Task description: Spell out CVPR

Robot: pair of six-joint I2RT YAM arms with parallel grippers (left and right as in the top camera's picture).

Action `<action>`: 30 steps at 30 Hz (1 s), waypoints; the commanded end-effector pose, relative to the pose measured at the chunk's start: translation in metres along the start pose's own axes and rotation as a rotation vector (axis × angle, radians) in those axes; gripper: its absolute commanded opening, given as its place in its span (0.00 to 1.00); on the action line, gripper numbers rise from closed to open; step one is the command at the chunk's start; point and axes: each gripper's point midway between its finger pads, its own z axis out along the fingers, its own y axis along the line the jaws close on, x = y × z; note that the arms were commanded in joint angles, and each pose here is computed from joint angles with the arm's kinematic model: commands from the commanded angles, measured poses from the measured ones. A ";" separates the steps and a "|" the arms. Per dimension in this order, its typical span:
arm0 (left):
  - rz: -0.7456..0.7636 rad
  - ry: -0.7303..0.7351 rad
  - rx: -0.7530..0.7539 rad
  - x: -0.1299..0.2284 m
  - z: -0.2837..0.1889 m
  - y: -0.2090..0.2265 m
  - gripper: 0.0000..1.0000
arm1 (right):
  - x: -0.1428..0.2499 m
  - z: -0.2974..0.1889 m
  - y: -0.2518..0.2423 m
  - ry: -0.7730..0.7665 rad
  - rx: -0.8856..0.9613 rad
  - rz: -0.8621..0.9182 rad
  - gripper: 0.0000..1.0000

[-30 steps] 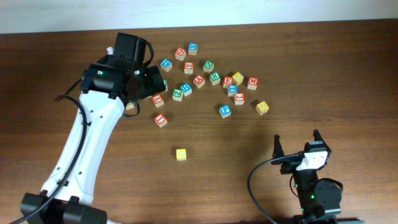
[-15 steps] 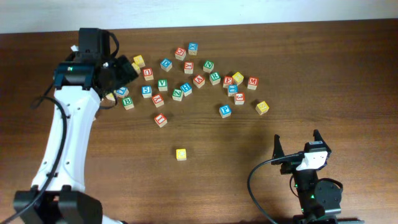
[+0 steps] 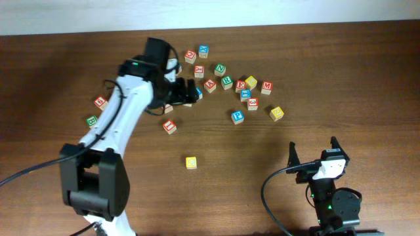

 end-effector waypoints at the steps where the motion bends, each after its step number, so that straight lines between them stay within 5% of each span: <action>1: 0.074 -0.045 -0.179 -0.001 0.003 0.005 0.99 | 0.003 0.000 -0.003 0.004 0.014 -0.006 0.98; 5: -0.034 -0.156 -0.213 -0.029 -0.003 0.024 0.99 | 0.003 0.000 -0.003 0.004 0.014 -0.006 0.98; 10: -0.028 -0.015 -0.142 -0.001 0.017 0.012 0.99 | 0.003 0.000 -0.003 0.004 0.014 -0.006 0.98; 14: -0.027 -0.040 -0.133 -0.008 0.014 0.009 0.99 | 0.003 0.000 -0.003 0.005 0.014 -0.006 0.98; 21: -0.010 -0.170 -0.088 -0.031 -0.064 -0.014 0.99 | 0.003 0.000 -0.003 0.005 0.014 -0.006 0.98; 27: -0.014 -0.140 -0.128 -0.022 -0.065 -0.007 0.99 | 0.003 0.000 -0.003 0.004 0.014 -0.006 0.99; 30: 0.059 -0.173 -0.005 -0.033 -0.065 -0.031 0.99 | 0.003 0.000 -0.003 0.005 0.014 -0.006 0.98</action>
